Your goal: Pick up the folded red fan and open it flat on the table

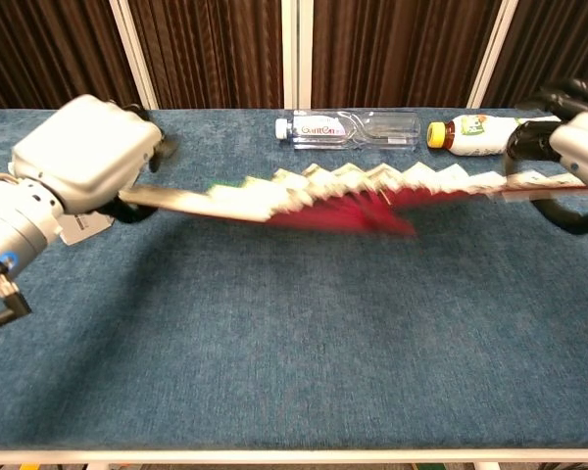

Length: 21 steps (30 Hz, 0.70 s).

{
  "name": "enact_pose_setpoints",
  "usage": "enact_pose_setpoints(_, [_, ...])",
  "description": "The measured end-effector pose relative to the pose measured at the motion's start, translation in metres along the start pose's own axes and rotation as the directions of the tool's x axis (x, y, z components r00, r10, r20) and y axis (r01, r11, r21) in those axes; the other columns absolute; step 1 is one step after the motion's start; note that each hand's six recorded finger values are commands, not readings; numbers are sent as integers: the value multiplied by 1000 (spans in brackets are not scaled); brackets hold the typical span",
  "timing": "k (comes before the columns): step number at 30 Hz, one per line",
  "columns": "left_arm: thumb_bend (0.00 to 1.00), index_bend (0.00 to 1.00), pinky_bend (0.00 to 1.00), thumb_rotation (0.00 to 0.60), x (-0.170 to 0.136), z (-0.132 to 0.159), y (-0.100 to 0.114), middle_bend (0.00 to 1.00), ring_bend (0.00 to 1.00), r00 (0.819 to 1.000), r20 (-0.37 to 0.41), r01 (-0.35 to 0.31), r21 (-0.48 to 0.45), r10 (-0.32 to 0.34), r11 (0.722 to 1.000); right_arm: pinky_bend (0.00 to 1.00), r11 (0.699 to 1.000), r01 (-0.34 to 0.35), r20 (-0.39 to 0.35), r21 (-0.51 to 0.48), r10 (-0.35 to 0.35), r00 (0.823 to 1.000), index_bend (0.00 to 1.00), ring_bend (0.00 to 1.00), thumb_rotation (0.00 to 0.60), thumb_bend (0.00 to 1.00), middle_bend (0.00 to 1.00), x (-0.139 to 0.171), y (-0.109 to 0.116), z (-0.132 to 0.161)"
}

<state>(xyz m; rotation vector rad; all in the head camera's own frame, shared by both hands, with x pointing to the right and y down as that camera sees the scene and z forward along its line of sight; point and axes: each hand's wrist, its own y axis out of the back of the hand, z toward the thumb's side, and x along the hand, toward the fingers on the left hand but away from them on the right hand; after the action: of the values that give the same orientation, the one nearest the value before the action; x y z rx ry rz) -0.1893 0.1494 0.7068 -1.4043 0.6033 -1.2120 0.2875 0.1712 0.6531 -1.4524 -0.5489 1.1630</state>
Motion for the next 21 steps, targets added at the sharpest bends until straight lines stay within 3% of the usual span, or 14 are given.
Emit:
enact_pose_setpoints(6, [0, 41, 74, 600, -5, 2, 3, 0, 0, 1000, -6, -2, -43, 2, 999, 0, 999, -50, 47, -22, 51, 998, 0, 0, 600, 0, 0, 6, -7, -7])
enact_pose_setpoints(14, [0, 36, 54, 600, -6, -11, 4, 0, 0, 999, -23, 36, -84, -38, 996, 0, 974, -210, 59, -87, 215, 975, 0, 0, 600, 0, 0, 19, -17, -14])
enact_pose_setpoints(21, [0, 44, 54, 600, -8, -37, 11, 0, 0, 995, 11, 99, -183, -99, 978, 0, 967, -200, 103, -157, 217, 971, 0, 0, 600, 0, 0, 25, -5, -38])
